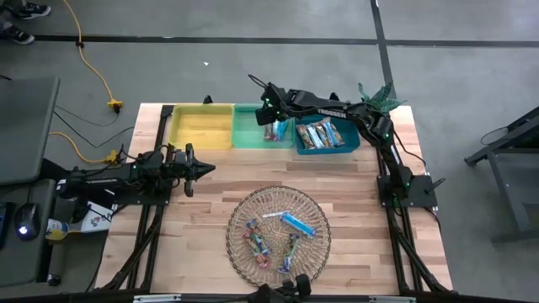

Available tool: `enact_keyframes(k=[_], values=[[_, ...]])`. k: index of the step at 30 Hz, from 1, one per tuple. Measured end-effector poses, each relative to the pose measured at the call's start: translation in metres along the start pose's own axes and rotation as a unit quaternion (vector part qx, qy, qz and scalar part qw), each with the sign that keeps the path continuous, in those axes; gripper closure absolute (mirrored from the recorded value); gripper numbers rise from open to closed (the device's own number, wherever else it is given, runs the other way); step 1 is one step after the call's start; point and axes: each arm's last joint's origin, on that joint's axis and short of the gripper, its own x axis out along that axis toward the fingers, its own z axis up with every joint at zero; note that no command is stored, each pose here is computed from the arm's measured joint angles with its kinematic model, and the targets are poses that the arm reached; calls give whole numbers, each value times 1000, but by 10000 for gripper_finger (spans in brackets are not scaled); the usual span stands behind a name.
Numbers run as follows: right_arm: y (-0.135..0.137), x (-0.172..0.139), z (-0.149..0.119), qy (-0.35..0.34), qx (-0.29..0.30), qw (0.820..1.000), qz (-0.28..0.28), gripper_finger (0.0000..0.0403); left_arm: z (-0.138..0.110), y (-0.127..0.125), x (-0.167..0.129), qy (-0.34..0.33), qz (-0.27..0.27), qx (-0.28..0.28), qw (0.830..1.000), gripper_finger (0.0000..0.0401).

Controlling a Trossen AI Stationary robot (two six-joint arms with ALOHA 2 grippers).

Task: Pick and place Granola Bars by type
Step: Put the red granola bar into the light green bin

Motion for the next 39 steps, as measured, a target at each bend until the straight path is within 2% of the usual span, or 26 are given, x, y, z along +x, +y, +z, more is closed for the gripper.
enact_keyframes(k=[8,11,15,22,27,35,39], values=[[2,0,1,1,-8,1000,14,225,0,0,0,0,0,0,1000,401],[8,0,4,-11,-33,998,57,222,0,0,0,0,0,0,1000,401],[23,-9,10,-32,-69,986,146,221,0,0,0,0,0,0,1000,401],[52,-44,5,-22,-141,942,305,221,0,0,0,0,0,0,1000,401],[76,-86,-14,0,-197,897,395,221,0,0,0,0,0,0,1000,401],[108,-182,-56,-40,-275,836,473,221,0,0,0,0,0,0,1000,401],[119,-221,-83,-52,-290,822,487,221,0,0,0,0,0,0,1000,401]])
